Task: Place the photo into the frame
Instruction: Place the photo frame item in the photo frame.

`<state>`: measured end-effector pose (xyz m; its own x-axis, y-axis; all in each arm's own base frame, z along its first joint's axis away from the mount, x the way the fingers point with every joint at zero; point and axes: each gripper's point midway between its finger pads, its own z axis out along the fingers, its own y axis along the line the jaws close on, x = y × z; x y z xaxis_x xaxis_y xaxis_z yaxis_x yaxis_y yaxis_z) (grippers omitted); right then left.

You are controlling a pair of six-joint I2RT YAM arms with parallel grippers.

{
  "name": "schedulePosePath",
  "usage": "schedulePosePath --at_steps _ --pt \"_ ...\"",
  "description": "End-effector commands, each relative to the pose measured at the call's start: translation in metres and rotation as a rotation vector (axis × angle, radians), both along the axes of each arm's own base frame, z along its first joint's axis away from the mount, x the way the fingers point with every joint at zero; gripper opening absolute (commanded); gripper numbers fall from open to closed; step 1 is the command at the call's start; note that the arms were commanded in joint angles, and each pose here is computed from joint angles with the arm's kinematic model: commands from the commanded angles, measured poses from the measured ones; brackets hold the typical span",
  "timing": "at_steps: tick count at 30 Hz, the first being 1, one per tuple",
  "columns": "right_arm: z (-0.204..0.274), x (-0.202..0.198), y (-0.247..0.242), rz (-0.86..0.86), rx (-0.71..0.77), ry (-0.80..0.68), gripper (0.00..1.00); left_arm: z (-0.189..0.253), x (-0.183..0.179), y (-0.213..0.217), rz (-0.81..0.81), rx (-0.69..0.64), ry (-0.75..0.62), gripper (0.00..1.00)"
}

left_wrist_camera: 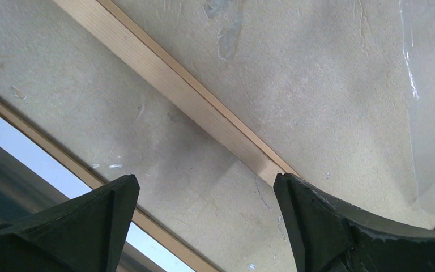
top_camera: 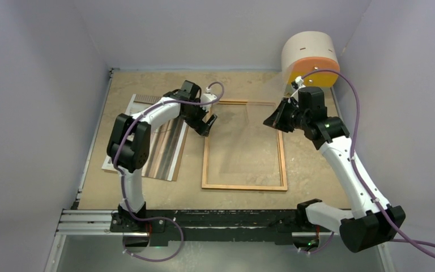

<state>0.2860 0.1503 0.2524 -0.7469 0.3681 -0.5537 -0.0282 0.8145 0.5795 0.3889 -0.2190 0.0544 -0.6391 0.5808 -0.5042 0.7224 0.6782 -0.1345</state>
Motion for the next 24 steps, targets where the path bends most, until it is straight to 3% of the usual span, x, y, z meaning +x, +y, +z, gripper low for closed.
schedulePosePath --at_steps 1,10,24 --pt "0.015 -0.006 -0.003 0.013 -0.003 -0.048 0.00 0.001 -0.004 -0.015 -0.020 -0.031 -0.011 0.99" --pt "-0.001 -0.013 0.000 0.031 0.009 -0.009 0.00 -0.019 -0.014 -0.011 -0.044 0.032 0.001 0.96" --pt "-0.022 -0.015 0.020 0.092 0.105 0.031 0.00 -0.052 -0.031 0.052 -0.064 0.296 -0.100 0.95"
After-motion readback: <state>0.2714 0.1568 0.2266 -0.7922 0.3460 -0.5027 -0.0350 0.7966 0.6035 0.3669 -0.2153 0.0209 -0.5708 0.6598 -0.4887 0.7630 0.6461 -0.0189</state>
